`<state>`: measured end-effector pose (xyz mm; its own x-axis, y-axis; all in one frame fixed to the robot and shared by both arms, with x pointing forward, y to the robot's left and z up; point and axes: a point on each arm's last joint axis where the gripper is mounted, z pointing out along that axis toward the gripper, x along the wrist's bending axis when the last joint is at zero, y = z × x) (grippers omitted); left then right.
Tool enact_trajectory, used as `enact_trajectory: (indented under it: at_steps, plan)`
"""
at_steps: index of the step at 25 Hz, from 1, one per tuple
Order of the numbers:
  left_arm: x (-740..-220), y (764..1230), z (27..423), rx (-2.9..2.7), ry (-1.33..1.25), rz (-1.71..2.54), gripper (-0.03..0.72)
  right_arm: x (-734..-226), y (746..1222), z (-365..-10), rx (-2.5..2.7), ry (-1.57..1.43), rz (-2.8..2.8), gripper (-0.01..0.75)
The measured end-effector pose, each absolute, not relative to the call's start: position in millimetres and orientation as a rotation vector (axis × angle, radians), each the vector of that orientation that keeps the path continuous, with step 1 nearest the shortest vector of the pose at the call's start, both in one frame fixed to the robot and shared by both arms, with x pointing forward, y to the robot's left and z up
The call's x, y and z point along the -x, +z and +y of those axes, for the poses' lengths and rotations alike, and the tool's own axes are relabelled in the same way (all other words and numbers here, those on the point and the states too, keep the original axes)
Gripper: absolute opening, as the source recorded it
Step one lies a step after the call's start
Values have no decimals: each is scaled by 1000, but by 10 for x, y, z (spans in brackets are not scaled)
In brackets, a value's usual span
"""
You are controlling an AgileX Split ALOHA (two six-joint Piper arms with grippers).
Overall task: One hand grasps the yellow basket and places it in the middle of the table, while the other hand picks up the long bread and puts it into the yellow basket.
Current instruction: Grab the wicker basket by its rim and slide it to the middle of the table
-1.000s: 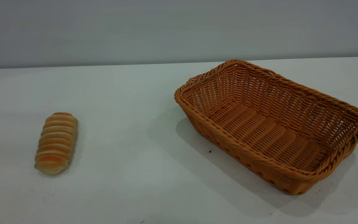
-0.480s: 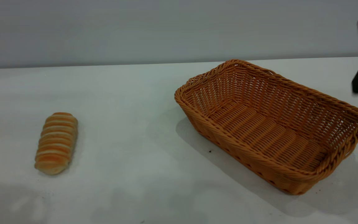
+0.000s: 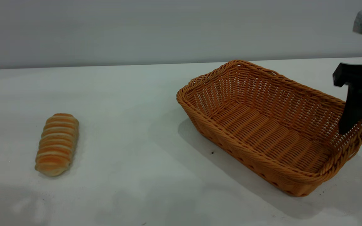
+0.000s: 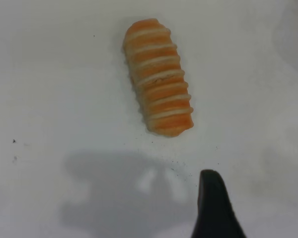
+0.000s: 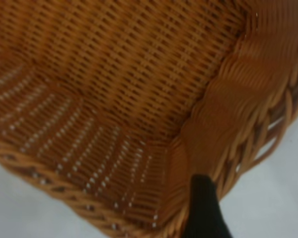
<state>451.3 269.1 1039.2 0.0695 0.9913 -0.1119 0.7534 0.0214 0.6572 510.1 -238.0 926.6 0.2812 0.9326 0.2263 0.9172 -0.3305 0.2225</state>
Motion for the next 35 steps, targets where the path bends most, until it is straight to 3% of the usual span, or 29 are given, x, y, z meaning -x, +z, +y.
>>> enact_trajectory:
  at_steps: [19, 22, 27, 29, 35]
  plan:
    - [-4513, 10392, 2691, -1783, 539, 1734, 513, -5255, 8652, -2365, -2554, 410, 1726, 506]
    - [-4513, 10392, 2691, -1783, 539, 1734, 513, -5273, 8537, -2357, -2561, 396, 1734, 433]
    - [-4513, 10392, 2691, -1783, 539, 1734, 513, -5323, 8516, -2349, -2539, 437, 1731, 134]
    - [-4513, 10392, 2691, -1784, 539, 1733, 513, -5356, 8534, -2345, -2506, 454, 1755, 59]
    - [-4513, 10392, 2691, -1784, 539, 1733, 513, -5500, 8629, -2268, -2464, 453, 1869, 46]
